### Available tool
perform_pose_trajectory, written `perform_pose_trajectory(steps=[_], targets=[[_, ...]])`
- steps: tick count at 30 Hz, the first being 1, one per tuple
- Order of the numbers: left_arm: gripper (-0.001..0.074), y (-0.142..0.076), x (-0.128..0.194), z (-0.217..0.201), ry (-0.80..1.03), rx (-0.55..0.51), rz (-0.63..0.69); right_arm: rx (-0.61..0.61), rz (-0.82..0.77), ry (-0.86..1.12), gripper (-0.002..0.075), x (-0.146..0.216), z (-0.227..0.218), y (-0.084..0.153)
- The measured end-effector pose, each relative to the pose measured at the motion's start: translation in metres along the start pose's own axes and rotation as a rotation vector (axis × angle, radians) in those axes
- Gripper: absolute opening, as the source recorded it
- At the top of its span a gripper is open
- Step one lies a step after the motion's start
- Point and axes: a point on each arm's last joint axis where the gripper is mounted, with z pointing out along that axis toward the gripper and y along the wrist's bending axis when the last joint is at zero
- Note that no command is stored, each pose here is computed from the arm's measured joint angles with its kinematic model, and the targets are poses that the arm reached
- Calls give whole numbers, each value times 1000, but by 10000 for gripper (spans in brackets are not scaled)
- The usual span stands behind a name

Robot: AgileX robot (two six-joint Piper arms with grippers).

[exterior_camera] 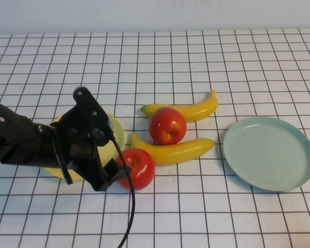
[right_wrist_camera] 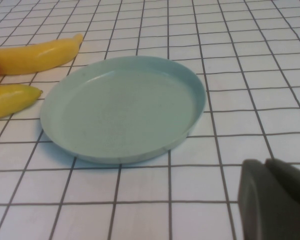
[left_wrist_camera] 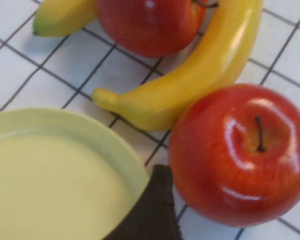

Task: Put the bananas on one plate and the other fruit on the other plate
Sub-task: Put one type of fruit in the left plate

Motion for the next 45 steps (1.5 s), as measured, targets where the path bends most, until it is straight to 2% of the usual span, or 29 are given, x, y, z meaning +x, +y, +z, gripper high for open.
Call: perform_pose_trajectory(steps=[4,13,18,29,37,45], targets=[[668,-6,-5,1,-32,34,-12,0,0,0,-17,0,0,0],[668,-20,-14,20,-40,22,84,0,0,0,-17,0,0,0],[668,-21,-9,33,-16,35,55,0,0,0,-17,0,0,0],[662,-18,-9,35,-19,14,40,0,0,0,-17,0,0,0],[662,-17,-6,36,11,8,111,0,0,0,-17,0,0,0],[663,-14,-3,48,36,13,102,0,0,0,-17,0,0,0]])
